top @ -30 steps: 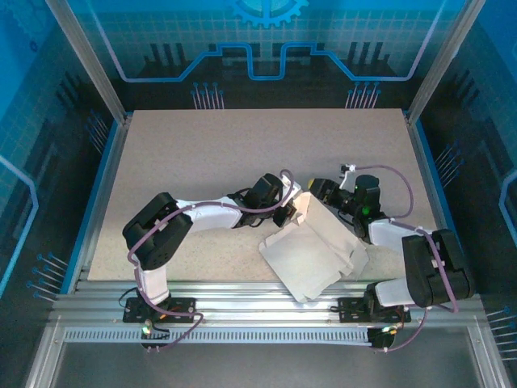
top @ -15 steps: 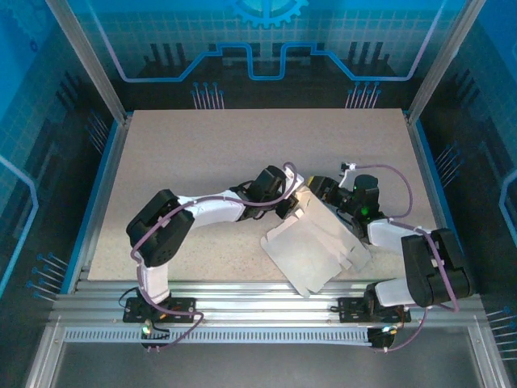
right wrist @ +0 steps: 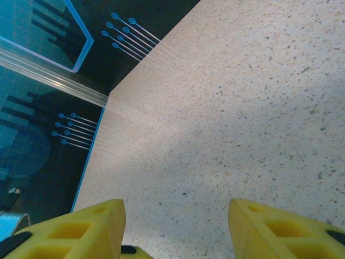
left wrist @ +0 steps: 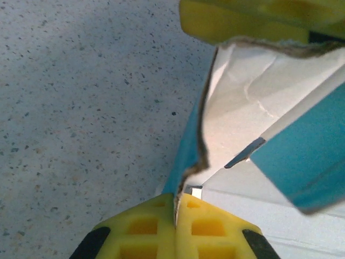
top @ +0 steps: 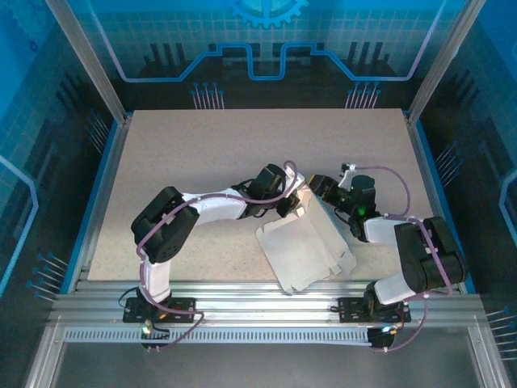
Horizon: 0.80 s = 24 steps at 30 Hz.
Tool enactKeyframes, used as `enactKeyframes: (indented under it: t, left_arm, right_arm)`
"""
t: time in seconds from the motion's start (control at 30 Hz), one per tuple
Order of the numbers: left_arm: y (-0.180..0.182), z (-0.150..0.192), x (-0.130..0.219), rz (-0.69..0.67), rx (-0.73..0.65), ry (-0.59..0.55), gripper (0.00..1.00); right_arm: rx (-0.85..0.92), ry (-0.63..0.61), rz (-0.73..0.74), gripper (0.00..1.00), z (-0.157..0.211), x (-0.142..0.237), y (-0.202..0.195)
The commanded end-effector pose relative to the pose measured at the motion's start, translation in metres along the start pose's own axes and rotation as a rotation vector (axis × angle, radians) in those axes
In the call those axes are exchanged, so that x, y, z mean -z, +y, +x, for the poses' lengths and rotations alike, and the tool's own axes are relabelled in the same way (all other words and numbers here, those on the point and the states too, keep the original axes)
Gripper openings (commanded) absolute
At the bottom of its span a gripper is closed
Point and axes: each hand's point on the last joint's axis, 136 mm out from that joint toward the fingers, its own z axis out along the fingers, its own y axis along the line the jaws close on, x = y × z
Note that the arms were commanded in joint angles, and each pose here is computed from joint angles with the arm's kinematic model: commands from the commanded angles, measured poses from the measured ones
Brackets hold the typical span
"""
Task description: Fold the paper box
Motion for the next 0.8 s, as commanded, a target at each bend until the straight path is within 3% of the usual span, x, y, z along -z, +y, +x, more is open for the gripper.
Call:
enactKeyframes:
  t: [0.0,0.23,0.4,0.77]
  left_arm:
    - [-0.014,-0.005,0.012,0.047,-0.003,-0.027,0.03]
    - [-0.009,0.003,0.015,0.017,-0.013,-0.006,0.02]
    - [-0.008,-0.001,0.015,0.014,-0.033,-0.015,0.02]
    - [-0.008,-0.003,0.015,0.008,-0.067,-0.019,0.03]
  right_arm:
    - [0.014,-0.048,-0.012,0.55,-0.009,-0.004,0.006]
    - [0.03,-0.031,-0.028,0.56,-0.008,0.001,0.015]
    - [0.101,0.093,-0.083,0.55,-0.003,0.013,0.039]
    - [0.302,0.375,0.131,0.57,0.009,0.072,0.046]
